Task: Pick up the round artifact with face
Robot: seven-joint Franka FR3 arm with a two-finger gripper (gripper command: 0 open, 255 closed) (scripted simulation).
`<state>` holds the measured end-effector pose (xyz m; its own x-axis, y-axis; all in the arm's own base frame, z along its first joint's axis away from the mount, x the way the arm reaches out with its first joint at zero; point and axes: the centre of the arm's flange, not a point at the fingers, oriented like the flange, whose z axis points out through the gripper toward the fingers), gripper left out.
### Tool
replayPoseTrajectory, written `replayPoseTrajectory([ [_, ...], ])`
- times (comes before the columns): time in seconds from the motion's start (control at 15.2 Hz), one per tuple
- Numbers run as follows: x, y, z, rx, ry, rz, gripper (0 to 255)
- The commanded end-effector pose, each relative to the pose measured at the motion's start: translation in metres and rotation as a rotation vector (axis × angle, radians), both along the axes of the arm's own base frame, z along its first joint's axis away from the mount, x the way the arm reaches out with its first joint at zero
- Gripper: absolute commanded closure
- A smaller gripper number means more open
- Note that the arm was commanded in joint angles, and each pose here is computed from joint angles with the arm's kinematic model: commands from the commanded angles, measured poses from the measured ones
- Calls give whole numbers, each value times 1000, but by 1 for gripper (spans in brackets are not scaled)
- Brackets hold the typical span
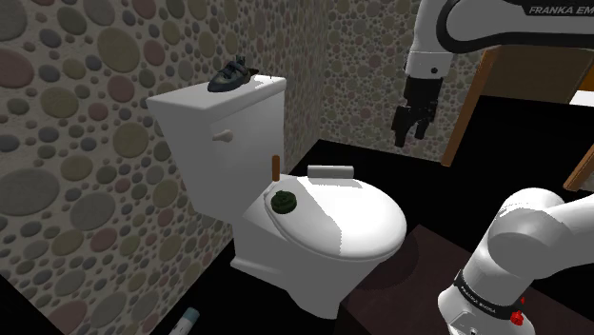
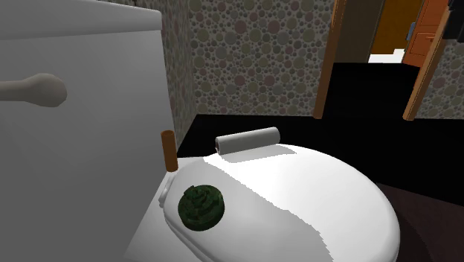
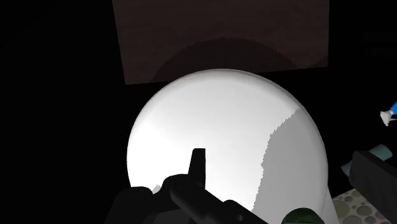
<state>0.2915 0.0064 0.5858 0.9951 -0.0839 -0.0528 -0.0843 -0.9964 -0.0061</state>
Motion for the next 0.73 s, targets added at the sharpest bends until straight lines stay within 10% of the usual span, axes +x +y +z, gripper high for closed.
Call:
replayPoseTrajectory([
  [0.0,0,0,0,0,0,0,0],
  [0.66,95,65,-71,-56,-9,-45,0],
])
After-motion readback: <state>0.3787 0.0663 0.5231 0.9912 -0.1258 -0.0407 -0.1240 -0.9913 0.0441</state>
